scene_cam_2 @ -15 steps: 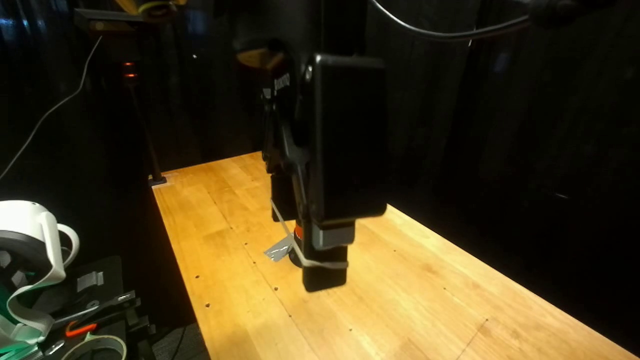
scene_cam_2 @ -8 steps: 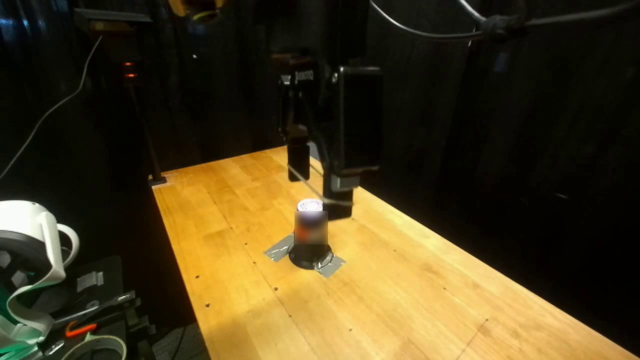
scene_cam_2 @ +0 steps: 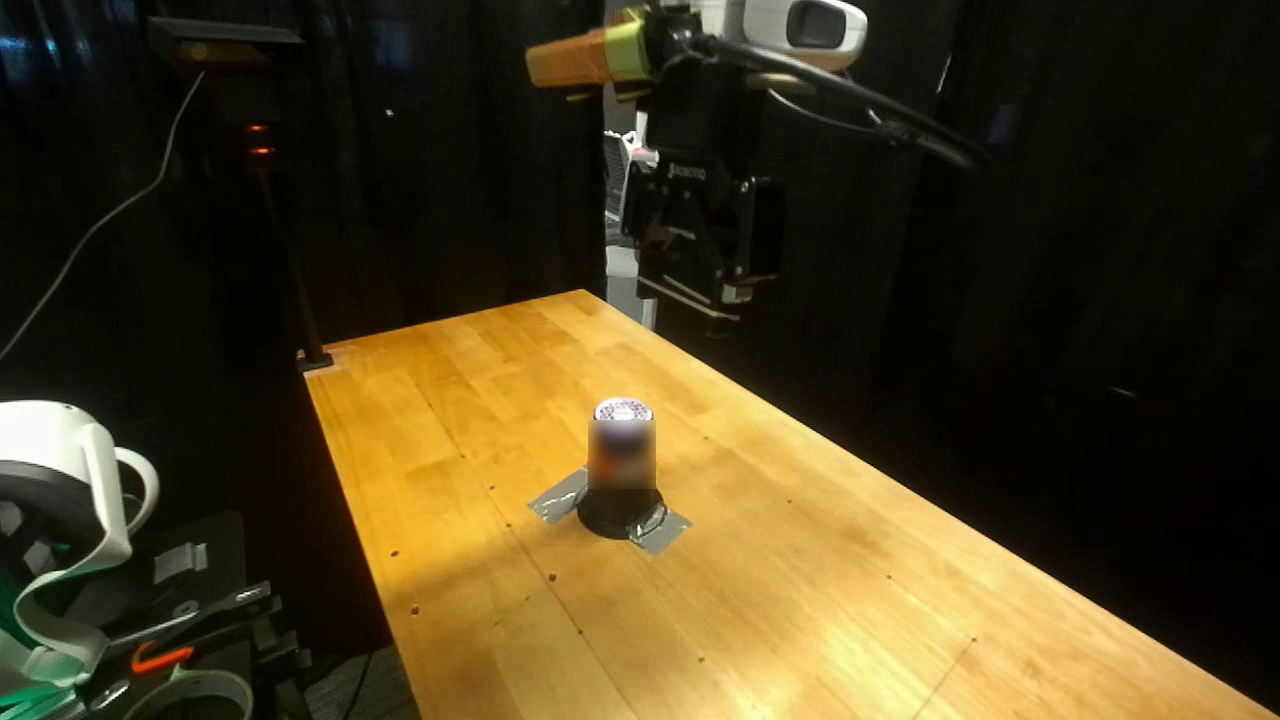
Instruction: Put the rubber band around the brown cup
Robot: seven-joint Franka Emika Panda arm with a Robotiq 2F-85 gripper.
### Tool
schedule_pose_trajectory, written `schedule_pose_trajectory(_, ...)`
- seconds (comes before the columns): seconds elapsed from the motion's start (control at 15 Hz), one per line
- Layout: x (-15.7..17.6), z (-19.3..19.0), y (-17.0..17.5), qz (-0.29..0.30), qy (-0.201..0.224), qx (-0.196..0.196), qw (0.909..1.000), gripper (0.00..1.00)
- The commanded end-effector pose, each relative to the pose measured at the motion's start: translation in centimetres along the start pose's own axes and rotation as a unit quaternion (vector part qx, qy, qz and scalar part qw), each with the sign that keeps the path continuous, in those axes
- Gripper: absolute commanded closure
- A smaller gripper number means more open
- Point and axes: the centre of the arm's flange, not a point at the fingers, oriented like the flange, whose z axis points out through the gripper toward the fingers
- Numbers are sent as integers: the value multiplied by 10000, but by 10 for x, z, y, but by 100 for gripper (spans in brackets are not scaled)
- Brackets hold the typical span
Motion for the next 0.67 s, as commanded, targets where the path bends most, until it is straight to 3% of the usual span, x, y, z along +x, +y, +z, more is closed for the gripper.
schedule_pose_trajectory(0.0, 61, 15, -21, -106, -368, -31, 9993, 0)
schedule_pose_trajectory(0.6, 101, 73, -75, -116, -404, 136, 9990, 0)
